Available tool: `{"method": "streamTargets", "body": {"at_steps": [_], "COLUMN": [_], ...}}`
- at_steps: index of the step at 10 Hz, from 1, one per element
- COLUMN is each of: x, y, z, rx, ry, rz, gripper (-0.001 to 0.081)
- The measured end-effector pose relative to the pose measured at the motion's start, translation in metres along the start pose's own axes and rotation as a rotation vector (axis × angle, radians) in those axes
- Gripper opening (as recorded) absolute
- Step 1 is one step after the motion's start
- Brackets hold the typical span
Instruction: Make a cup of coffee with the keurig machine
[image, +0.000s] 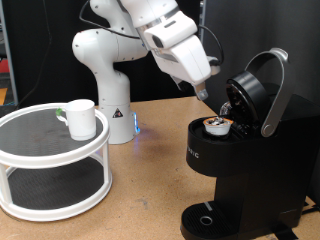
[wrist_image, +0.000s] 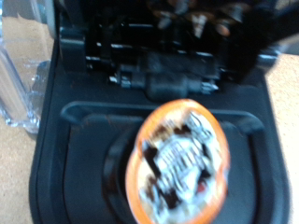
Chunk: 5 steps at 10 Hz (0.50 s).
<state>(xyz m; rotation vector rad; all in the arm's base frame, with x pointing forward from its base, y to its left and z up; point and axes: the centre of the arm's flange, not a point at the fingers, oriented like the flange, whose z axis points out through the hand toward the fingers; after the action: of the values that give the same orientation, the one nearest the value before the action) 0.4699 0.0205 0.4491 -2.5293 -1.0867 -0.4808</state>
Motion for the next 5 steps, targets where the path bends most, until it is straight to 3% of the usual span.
{"method": "streamTargets", "body": {"at_steps": [3,5], "x": [-0.003,-0.003], "y": [0.014,0.014], "z": [-0.025,-0.024], "rx": [0.022,0.028], "ry": [0.007,0.022], "rz": [0.025,0.027], "gripper": [0.0803,0.0803]}}
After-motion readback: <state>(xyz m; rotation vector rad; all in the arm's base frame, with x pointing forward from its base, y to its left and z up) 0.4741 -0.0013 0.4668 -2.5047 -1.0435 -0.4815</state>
